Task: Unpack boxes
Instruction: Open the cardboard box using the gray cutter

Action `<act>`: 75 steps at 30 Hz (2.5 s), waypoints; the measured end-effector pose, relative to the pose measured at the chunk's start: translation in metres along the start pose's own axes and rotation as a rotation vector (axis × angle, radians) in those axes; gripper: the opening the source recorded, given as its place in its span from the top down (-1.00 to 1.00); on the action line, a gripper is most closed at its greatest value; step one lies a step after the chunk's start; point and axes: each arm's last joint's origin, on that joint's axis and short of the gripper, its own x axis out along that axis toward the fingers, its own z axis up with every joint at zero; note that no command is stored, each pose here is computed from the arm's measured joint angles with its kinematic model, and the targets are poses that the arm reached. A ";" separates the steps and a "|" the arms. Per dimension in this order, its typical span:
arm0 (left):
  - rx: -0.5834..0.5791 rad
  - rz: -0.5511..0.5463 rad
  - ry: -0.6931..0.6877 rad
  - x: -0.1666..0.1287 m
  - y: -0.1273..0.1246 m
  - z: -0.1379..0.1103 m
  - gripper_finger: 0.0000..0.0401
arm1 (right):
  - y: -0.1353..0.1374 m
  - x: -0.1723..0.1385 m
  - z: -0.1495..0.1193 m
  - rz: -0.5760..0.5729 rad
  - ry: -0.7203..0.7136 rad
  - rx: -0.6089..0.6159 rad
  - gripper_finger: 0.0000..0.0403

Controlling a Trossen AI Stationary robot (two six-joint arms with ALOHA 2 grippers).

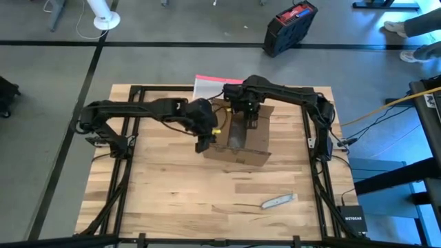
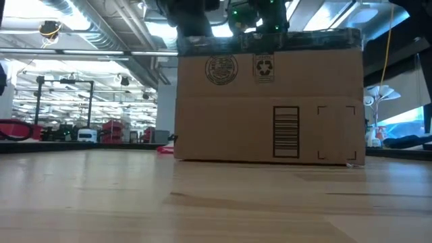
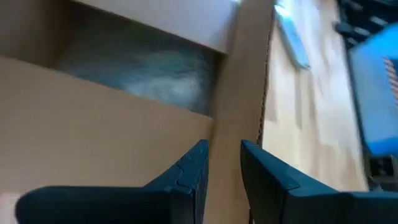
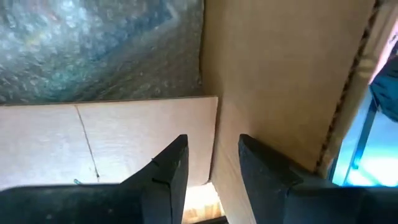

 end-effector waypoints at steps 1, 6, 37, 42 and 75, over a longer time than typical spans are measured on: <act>0.018 -0.013 0.018 0.003 -0.004 -0.002 0.58 | -0.003 0.000 0.000 -0.001 -0.001 0.009 0.35; 0.098 -0.049 0.089 0.015 -0.023 -0.009 0.58 | -0.013 0.003 -0.002 0.004 -0.001 0.040 0.35; 0.238 -0.042 0.194 0.024 -0.041 -0.027 0.58 | -0.032 -0.028 -0.004 0.026 -0.114 0.093 0.35; 0.250 -0.031 0.162 0.021 -0.039 -0.024 0.58 | -0.028 -0.056 -0.006 0.070 -0.210 0.060 0.35; 0.244 -0.056 0.343 0.021 -0.046 -0.044 0.58 | 0.039 -0.039 0.010 1.103 -0.352 -0.158 0.35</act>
